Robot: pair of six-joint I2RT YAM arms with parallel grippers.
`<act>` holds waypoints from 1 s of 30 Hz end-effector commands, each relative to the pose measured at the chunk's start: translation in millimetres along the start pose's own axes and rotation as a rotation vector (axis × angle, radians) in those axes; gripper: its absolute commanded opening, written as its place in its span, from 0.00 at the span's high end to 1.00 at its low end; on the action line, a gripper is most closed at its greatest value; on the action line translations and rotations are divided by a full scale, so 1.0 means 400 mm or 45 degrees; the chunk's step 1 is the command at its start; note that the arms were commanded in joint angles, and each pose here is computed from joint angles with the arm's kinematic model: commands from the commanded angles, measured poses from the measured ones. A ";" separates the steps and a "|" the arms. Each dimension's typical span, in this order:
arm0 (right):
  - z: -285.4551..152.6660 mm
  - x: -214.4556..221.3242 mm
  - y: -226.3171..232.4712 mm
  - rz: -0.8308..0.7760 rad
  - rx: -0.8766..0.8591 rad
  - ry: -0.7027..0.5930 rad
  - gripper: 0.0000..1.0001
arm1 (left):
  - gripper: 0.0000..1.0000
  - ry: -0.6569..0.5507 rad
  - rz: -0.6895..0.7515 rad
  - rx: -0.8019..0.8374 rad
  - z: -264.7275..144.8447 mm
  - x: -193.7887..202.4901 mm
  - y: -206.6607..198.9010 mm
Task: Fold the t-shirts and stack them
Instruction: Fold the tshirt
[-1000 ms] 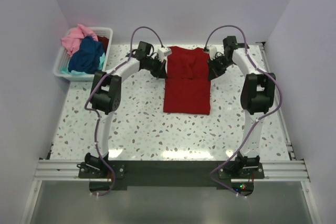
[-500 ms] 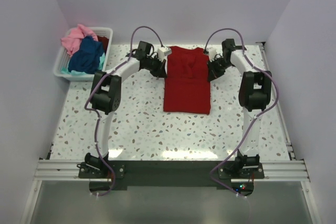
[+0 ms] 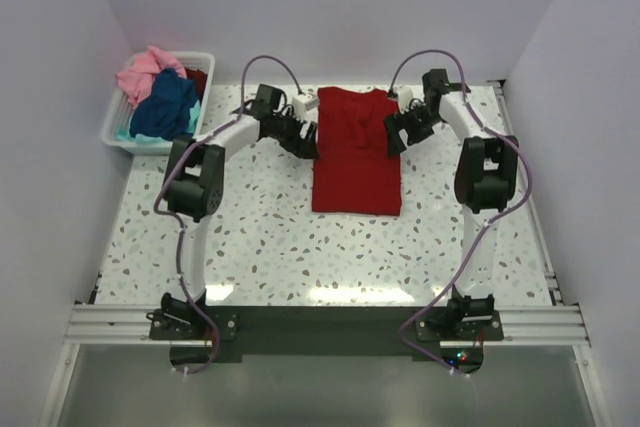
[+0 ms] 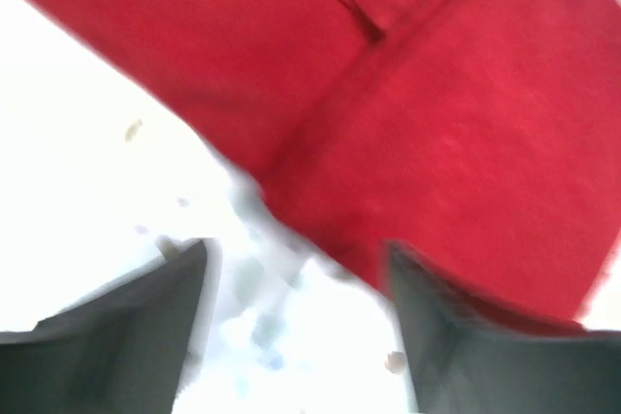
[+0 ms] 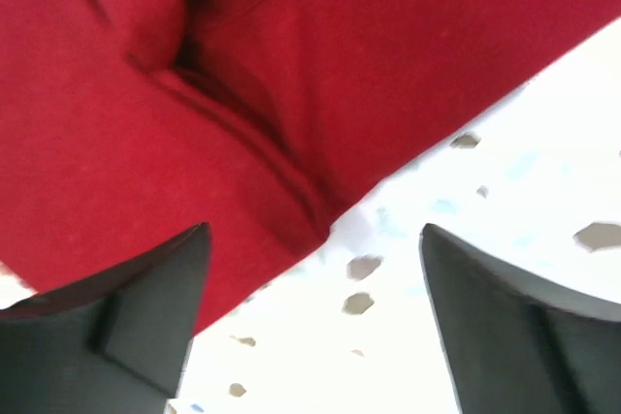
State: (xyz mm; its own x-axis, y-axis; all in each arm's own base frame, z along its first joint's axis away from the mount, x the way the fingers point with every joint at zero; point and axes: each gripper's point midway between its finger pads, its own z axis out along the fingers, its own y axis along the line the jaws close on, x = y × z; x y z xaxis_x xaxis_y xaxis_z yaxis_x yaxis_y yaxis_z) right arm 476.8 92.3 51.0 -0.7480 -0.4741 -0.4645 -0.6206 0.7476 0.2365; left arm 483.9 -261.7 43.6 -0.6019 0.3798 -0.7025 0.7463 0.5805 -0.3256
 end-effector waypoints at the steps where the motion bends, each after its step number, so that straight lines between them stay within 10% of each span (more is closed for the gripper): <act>1: -0.176 -0.072 0.107 -0.008 -0.035 -0.137 0.01 | 0.14 -0.230 0.056 0.102 -0.165 -0.132 -0.127; 12: -0.118 0.096 0.506 0.324 -0.625 0.059 0.01 | 0.02 -0.150 -0.352 0.683 -0.105 0.007 -0.556; 25: 0.046 0.342 0.361 0.782 -0.630 0.389 0.02 | 0.02 0.072 -0.929 0.533 0.014 0.311 -0.376; 30: -0.009 0.315 0.347 0.731 -0.652 0.354 0.02 | 0.03 0.019 -0.850 0.578 -0.046 0.275 -0.385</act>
State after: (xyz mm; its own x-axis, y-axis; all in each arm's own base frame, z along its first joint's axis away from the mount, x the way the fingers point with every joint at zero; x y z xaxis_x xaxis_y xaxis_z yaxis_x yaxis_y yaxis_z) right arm 292.3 158.8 46.2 -0.9784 -0.1542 0.1380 0.0339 0.5381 0.8422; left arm 303.4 -314.1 51.5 -0.9506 0.0961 -0.2950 0.3100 0.2506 -0.9171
